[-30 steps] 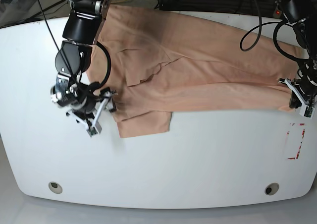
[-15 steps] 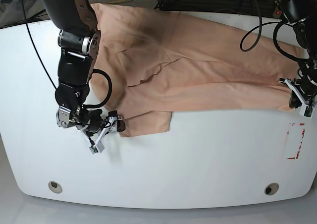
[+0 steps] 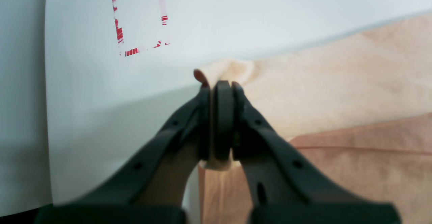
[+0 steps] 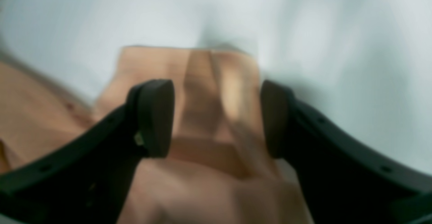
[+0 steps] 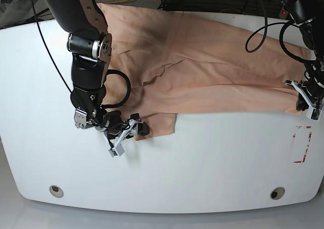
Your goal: Fold the T-shirt properly
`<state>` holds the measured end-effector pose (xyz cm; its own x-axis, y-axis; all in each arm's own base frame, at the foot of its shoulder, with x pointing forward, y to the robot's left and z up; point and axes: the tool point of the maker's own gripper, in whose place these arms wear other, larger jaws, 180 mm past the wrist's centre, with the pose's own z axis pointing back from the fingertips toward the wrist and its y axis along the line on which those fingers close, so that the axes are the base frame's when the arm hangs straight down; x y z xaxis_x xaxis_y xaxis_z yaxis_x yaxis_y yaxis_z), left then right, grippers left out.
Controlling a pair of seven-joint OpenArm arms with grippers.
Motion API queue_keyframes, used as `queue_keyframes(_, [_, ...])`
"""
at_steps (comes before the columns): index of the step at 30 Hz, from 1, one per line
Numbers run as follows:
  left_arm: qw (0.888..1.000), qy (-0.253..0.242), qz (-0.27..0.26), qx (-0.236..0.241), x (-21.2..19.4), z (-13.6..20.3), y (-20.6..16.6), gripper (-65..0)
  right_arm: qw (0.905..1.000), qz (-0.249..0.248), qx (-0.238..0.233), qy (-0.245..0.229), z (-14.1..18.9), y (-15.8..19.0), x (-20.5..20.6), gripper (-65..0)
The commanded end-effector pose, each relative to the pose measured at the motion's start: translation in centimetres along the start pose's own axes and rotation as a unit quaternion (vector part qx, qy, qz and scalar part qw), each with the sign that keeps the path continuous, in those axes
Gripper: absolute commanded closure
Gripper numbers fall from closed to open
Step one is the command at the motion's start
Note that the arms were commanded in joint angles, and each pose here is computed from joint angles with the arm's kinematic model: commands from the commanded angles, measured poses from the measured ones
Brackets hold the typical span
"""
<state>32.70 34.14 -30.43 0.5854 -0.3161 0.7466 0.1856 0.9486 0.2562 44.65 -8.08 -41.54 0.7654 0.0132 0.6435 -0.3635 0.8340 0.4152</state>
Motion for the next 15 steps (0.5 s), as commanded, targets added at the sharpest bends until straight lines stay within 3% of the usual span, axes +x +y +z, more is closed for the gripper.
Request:
queue_keyframes(1, [1.0, -0.026, -0.006, 0.011, 1.7, 0.5, 1.0, 0.0, 0.9998, 0.02, -0.01, 0.002, 0.1, -0.2, 0.8, -37.9])
queue_keyframes(4, [1.0, -0.026, -0.006, 0.011, 1.7, 0.5, 1.0, 0.0, 0.9991, 0.027, -0.033, 0.001, -0.4, -0.3, 0.9, -36.0])
queue_keyframes(6, [1.0, -0.024, -0.006, 0.01, 1.6, 0.5, 1.0, 0.0, 0.9982, 0.032, -0.051, -0.005, -0.5, -0.8, 1.1, -29.5])
queue_keyframes(10, [1.0, -0.024, -0.006, 0.01, 1.6, 0.5, 1.0, 0.0, 0.9971, 0.053, -0.054, -0.005, -1.4, 0.2, 1.3, -2.7])
queue_keyframes(11, [1.0, -0.024, -0.006, 0.01, 1.6, 0.5, 1.0, 0.0, 0.9968, 0.058, -0.055, -0.003, -1.4, 0.2, 1.4, 0.0])
queue_keyframes(15, [1.0, -0.026, -0.006, 0.01, 1.8, 0.5, 1.0, 0.0, 0.9955, 0.073, -0.061, 0.002, -1.0, 0.2, 3.2, 0.0])
